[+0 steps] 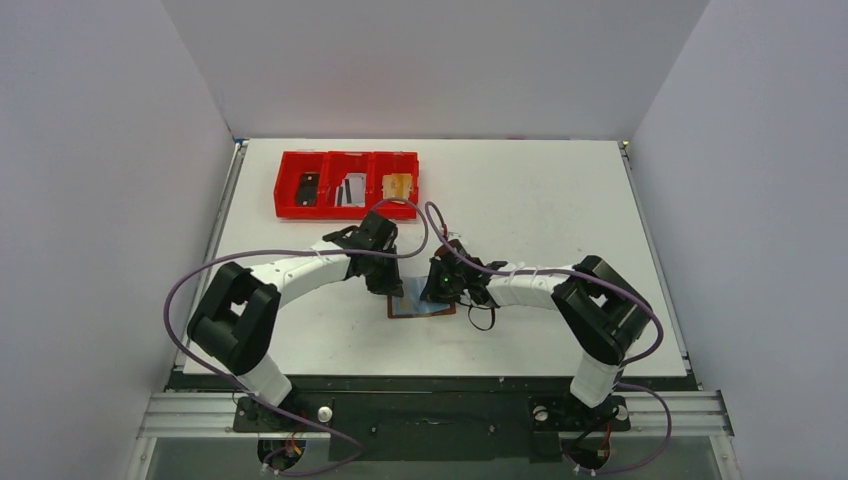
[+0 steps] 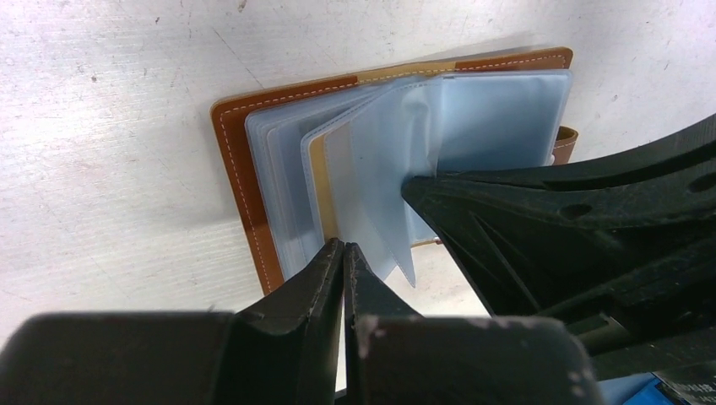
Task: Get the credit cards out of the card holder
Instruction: Remove the credit card from the card holder.
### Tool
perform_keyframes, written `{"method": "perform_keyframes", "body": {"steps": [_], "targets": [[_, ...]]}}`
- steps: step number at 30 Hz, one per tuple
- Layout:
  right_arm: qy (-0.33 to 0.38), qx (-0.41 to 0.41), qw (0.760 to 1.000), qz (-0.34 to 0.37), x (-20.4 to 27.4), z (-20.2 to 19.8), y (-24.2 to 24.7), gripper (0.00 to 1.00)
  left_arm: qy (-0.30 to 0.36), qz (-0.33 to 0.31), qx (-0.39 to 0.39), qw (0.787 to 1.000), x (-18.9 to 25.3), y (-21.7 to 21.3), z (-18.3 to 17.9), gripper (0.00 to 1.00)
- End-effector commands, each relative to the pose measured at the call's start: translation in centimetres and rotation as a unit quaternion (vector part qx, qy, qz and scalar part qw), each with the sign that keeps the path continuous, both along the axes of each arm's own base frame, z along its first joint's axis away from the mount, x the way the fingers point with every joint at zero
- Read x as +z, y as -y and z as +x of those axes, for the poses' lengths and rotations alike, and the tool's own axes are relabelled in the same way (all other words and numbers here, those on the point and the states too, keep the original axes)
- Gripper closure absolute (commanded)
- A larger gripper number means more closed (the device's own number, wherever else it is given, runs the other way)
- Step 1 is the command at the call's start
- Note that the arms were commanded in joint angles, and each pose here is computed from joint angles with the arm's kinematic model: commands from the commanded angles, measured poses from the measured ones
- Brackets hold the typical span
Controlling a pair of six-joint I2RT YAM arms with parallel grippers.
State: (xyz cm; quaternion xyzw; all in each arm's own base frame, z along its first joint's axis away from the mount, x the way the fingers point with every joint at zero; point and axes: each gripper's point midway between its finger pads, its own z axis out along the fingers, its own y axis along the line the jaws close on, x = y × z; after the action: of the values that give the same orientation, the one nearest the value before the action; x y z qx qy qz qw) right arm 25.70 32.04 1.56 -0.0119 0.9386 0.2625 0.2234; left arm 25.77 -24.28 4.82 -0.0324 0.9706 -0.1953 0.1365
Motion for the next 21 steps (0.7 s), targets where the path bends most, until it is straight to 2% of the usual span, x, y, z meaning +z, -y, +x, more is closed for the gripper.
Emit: {"method": "perform_keyframes", "body": {"steps": [1, 21], "targets": [[-0.024, -0.002, 0.999, -0.033, -2.1, -1.3, 1.9, 1.00, 0.021, -0.015, 0.004, 1.000, 0.7, 1.1, 1.4, 0.99], [-0.027, 0.002, 0.999, -0.025, -2.2, -1.4, 1.7, 1.00, 0.003, -0.015, -0.007, 1.000, -1.4, 2.2, 1.0, 0.98]]}}
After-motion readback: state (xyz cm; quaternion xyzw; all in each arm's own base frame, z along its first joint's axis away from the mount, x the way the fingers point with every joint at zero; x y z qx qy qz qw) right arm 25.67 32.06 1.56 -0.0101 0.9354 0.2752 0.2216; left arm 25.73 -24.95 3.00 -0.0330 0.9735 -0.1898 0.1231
